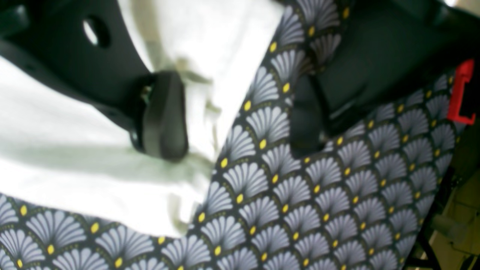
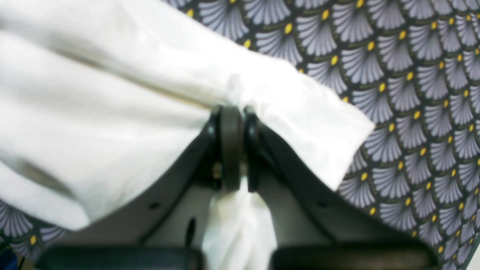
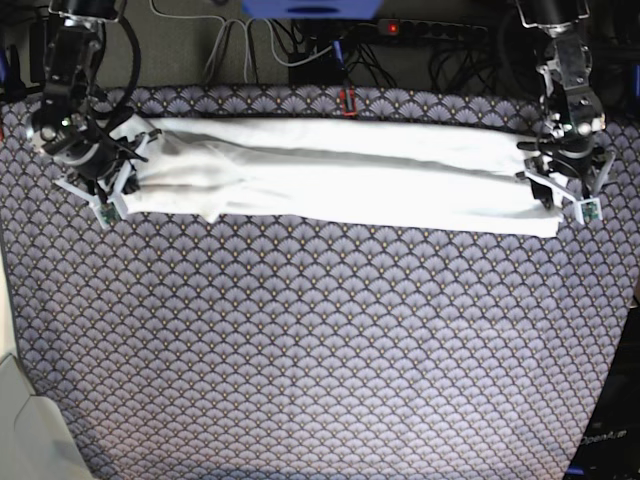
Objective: Fold the T-shirt properly
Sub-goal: 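Tuck the sleeve flap into the strip end with the right gripper, then grasp the strip end with the left gripper, right gripper holding its end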
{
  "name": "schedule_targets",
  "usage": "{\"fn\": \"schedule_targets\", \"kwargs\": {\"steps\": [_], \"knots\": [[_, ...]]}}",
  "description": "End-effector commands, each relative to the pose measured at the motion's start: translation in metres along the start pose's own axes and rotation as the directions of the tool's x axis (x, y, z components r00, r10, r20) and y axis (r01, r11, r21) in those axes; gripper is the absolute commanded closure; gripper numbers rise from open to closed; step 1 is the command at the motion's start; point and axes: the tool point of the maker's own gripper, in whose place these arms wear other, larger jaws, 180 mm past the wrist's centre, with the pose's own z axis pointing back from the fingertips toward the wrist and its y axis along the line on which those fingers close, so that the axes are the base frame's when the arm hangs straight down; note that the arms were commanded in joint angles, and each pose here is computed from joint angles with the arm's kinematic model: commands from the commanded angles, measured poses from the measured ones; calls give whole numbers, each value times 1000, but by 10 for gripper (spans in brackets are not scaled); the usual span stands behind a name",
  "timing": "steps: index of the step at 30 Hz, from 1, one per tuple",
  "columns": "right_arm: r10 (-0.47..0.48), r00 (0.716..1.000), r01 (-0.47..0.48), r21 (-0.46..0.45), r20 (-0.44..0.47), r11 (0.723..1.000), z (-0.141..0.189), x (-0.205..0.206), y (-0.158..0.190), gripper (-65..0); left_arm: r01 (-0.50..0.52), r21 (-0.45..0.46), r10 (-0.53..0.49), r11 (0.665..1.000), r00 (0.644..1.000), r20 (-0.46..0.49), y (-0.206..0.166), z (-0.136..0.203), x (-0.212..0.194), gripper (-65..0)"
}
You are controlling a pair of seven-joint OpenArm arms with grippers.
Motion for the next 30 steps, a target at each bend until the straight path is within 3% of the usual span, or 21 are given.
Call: {"fn": "schedule_targets", "kwargs": {"steps": [1, 3, 8, 11, 19, 26, 30], "knots": [[12, 999, -12, -25, 33, 1000, 5, 11, -9, 0, -3, 13, 2, 1000, 1000, 26, 7, 0, 11, -422], [12, 999, -11, -24, 32, 1000, 4, 11, -9, -10, -37, -10, 37, 999, 999, 30, 1, 0, 12, -422], [14, 999, -14, -26, 34, 1000, 5, 11, -9, -138, -63, -46, 64, 997, 998, 16, -8, 0, 9, -423], [15, 999, -14, -27, 36, 1000, 6, 12, -9, -177, -75, -52, 76, 996, 997, 14, -11, 0, 8, -423], [16, 999, -15, -28, 41, 999, 6, 14, -10, -177, -30, -110, 25, 993, 999, -44, -34, 8, -21, -421], [17, 999, -16, -30, 42, 999, 6, 14, -11, -177, -48, -121, 37, 992, 995, -96, -44, 11, -44, -414], [25, 999, -24, -38, 37, 999, 7, 14, -15, -177, -48, -114, 31, 992, 989, -143, -42, 8, -63, -301]]}}
